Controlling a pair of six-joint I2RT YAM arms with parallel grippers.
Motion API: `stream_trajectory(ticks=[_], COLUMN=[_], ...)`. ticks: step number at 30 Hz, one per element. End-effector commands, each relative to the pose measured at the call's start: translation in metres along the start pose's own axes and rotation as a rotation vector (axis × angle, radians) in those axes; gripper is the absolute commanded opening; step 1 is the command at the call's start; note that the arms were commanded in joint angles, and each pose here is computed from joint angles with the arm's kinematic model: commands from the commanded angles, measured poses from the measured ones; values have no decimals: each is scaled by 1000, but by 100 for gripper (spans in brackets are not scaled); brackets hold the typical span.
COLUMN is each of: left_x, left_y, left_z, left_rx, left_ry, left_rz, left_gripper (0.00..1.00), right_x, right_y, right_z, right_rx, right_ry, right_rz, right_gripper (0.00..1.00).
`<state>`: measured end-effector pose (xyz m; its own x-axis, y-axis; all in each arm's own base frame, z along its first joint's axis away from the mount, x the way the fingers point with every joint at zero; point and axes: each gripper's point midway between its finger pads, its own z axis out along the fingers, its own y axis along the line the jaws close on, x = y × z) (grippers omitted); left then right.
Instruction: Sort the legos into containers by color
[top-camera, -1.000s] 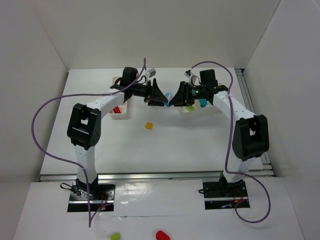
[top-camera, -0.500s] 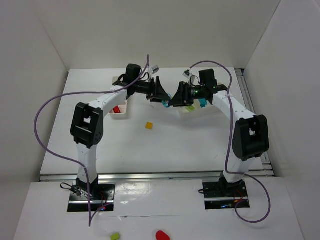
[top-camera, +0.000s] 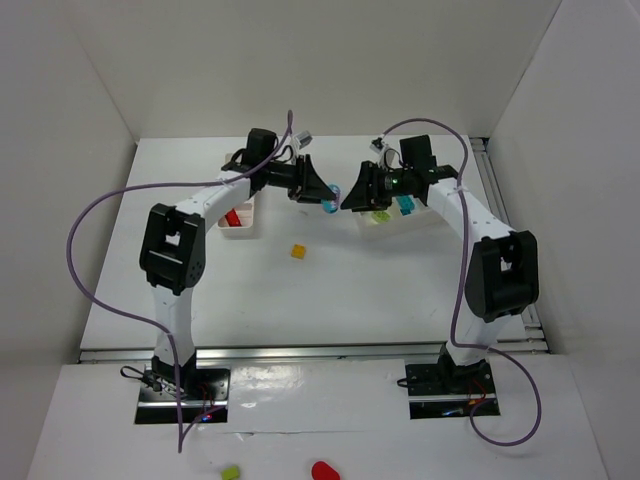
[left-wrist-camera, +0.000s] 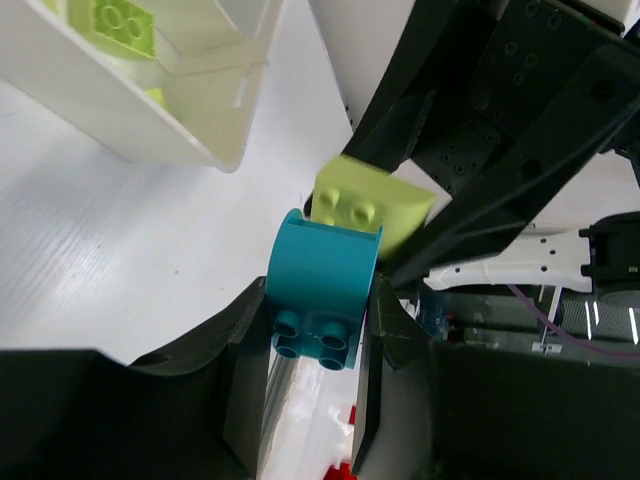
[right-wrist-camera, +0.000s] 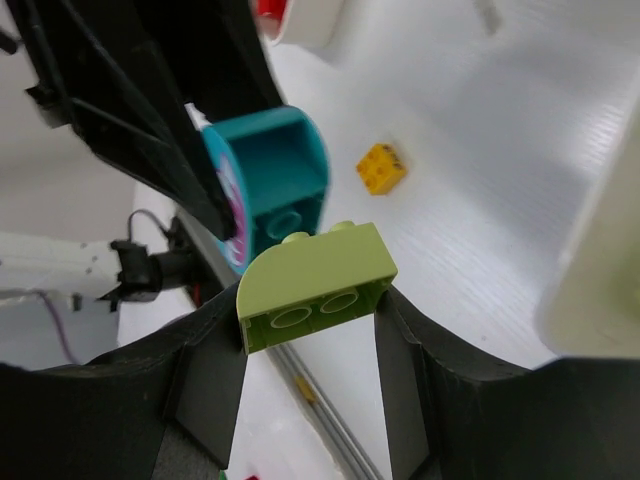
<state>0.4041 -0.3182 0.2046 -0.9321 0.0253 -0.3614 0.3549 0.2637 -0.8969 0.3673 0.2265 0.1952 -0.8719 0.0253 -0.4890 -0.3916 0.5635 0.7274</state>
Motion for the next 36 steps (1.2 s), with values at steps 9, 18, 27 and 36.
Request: stream_trajectory(ticks=[9,18,27,36], left_x=[-23,-36,-45,-58], left_y=[10,-24,-38,-63], left_z=[-28,-16,8,57], left_rx=[-96,-61,15,136], left_ry=[-87,-94,-55,-15], left_rz=[-10,57,83,102], left_gripper=[0,0,0,0], right_x=[-54,-56,-67,-66], right_y=[-75,-113,-92,-96], right_z=[-49,-28,-59,-99], right_rx=[567,638,641,761], right_ry=[-241,-173,-233,-348], right_rz=[60,87,-3,59], right_gripper=[27,63,86,82])
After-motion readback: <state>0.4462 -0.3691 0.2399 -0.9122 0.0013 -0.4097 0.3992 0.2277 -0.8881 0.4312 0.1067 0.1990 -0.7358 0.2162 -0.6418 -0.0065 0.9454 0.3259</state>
